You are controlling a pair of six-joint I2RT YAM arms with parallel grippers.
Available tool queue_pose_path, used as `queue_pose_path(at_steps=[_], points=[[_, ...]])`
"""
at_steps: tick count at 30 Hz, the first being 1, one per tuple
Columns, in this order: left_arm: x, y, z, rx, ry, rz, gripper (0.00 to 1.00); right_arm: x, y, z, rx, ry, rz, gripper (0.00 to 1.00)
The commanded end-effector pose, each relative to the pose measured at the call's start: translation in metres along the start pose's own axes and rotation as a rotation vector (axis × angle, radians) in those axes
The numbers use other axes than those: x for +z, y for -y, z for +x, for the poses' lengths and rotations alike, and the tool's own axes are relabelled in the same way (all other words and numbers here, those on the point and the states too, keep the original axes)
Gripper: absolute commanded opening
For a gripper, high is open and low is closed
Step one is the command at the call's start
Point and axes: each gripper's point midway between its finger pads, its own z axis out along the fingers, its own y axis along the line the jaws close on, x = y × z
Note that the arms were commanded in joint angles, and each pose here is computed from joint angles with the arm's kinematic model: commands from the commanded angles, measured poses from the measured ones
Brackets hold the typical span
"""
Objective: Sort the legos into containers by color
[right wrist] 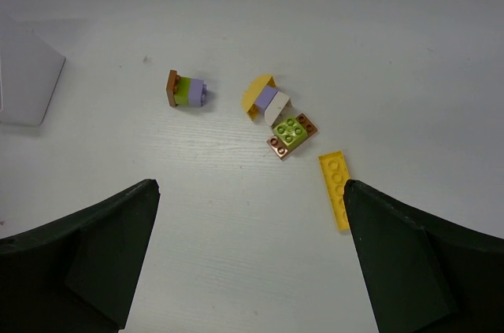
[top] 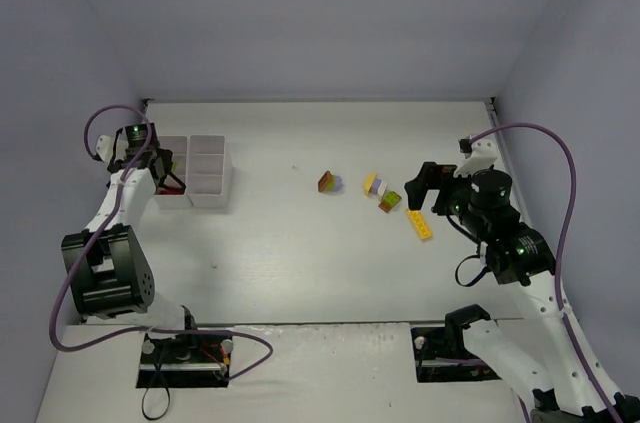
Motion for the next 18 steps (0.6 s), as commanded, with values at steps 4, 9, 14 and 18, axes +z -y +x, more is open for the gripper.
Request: queue_pose_path(at_steps=[4,9,14,18], points=[[0.001,0.039,-0.017,-0.076,0.021,0.088,0.26,0.000,-0.002,-0.020,-0.006,0.071,0.000,1.00],[0.009,0.038,-0.010,-0.093,-0.007,0.074,0.39,0.001,-0.002,-0.019,-0.006,0.069,0.004,1.00],[0.007,0.038,-0.010,-0.095,-0.010,0.072,0.49,0.002,-0.001,-0.019,-0.009,0.067,0.008,1.00],[0.004,0.036,-0.010,-0.096,-0.014,0.066,0.51,0.005,0.000,-0.017,-0.009,0.056,0.014,1.00]])
